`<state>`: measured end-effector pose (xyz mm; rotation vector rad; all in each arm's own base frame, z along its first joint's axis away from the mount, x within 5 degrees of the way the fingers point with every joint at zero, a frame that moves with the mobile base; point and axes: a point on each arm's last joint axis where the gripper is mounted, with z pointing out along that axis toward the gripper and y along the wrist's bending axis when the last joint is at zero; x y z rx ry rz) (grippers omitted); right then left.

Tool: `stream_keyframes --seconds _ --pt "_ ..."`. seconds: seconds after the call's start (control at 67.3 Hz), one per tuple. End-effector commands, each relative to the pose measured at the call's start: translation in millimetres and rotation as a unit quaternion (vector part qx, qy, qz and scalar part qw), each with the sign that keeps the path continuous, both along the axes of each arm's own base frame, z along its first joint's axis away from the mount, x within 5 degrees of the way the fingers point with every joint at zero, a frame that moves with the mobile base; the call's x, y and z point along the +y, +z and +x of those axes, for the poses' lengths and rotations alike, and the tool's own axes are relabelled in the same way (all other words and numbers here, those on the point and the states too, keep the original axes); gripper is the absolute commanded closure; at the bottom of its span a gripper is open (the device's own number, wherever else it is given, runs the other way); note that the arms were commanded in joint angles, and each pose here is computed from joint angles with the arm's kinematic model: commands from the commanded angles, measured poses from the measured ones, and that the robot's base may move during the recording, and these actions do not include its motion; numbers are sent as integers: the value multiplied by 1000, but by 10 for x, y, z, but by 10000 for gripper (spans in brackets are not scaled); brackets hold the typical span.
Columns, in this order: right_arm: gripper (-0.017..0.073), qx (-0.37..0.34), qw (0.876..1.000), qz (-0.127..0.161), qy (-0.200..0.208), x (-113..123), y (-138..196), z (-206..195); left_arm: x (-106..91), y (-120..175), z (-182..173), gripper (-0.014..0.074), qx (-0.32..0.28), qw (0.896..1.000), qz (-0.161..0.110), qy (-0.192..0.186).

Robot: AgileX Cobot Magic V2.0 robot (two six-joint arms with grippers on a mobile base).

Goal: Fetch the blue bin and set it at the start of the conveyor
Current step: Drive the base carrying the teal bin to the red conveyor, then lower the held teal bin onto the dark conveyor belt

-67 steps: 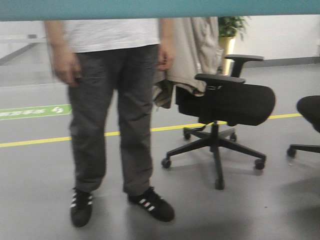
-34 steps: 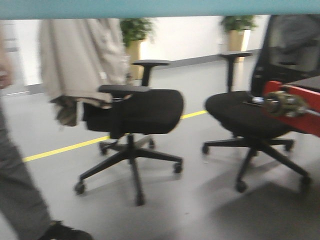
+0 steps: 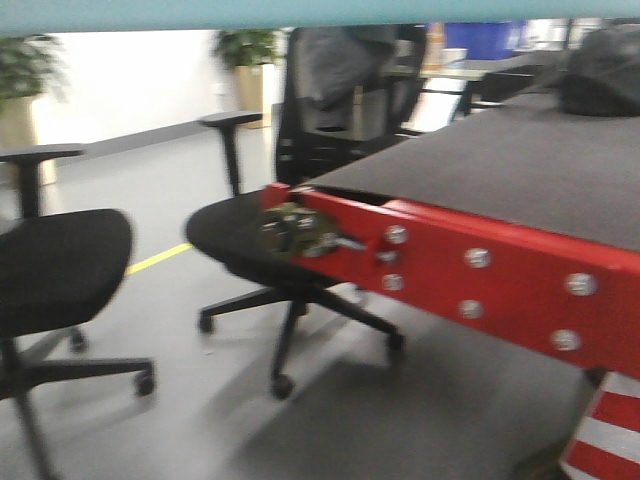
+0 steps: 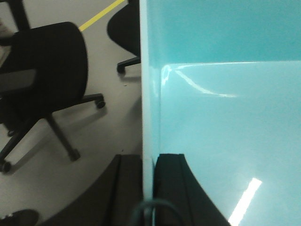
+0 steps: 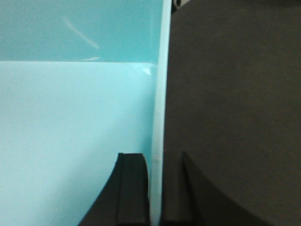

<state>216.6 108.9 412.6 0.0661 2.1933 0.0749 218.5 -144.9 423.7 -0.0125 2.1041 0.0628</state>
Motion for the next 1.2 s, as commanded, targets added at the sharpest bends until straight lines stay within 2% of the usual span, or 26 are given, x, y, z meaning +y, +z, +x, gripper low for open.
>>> stream_keyframes --seconds 0.0,1.188 --pt "724 -40 998 33 38 91 81 13 -91 55 2 705 -23 999 -21 -32" --pt "724 -44 998 36 41 99 89 16 -91 55 2 705 -23 999 -21 -32"
